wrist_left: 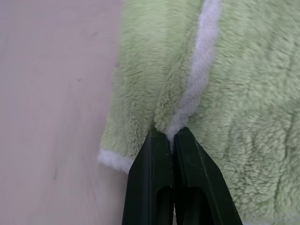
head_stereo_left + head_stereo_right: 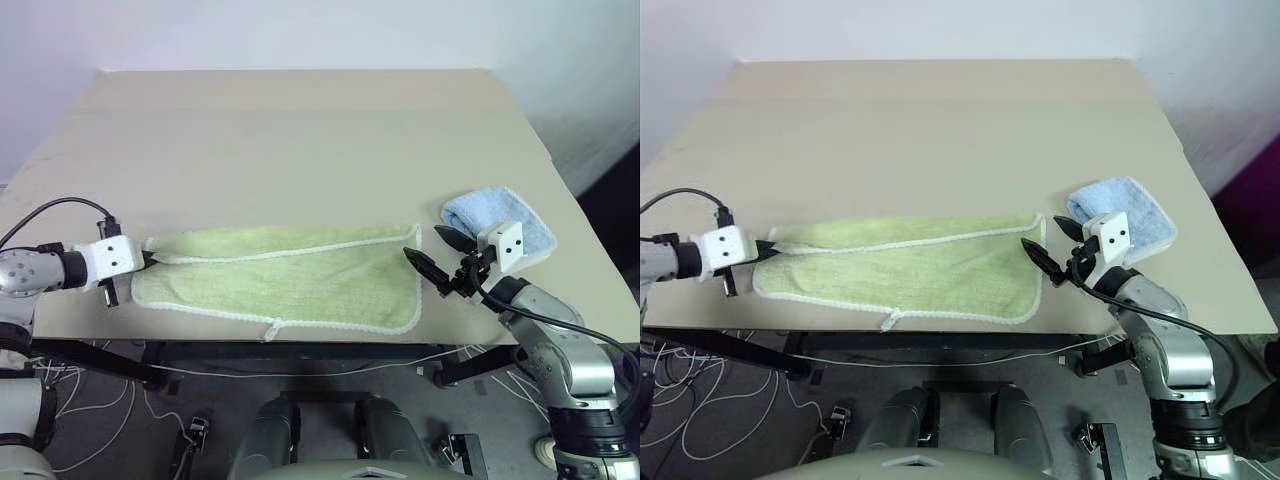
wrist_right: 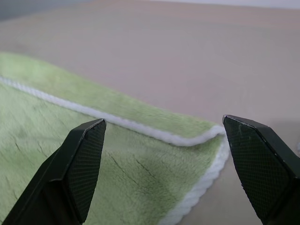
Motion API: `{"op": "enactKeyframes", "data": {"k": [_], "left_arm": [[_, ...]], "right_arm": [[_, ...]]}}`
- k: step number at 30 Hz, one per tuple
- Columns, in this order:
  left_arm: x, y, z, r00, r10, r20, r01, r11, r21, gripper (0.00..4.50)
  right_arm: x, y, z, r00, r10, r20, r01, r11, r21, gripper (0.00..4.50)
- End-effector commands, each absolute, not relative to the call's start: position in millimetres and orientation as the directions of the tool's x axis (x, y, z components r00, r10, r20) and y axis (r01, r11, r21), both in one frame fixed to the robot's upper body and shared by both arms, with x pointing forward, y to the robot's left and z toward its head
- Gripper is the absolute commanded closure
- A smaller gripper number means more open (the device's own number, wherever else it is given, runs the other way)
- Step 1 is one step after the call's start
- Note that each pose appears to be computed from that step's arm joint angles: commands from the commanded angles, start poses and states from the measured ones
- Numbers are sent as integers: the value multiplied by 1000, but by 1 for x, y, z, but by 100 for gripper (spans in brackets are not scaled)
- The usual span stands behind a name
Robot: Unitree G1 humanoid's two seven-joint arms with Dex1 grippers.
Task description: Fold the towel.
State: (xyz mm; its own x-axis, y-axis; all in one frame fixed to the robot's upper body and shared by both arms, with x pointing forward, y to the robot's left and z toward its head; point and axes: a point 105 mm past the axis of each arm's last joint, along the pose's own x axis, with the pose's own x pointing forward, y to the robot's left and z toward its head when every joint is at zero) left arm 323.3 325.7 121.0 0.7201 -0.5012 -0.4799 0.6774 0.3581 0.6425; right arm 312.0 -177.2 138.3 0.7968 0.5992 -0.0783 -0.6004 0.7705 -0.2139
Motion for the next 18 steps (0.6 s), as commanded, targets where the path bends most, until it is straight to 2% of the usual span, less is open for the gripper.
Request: {"op": "enactKeyframes", "data": {"k": [1,5,8,14,18], "left_arm": [[325,327,141,772,-506,-386,611,423,669,450],[321,323,140,780,-506,-368,602,443,665,450],[321,318,138,780,-513,-359,599,446,664,450],[322,308,136,780,-520,-347,596,450,665,450],[323,303,133,778,-526,-342,598,455,660,450]], "right_arm": [[327,-178,148,792,597,-130,-586,683,-437,15],[350,-191,148,815,552,-177,-530,584,-615,15],[362,-200,147,822,530,-207,-479,448,-755,15],[366,-205,149,793,561,-236,-434,251,-865,15],[370,-201,152,788,579,-210,-382,191,-904,15]]}}
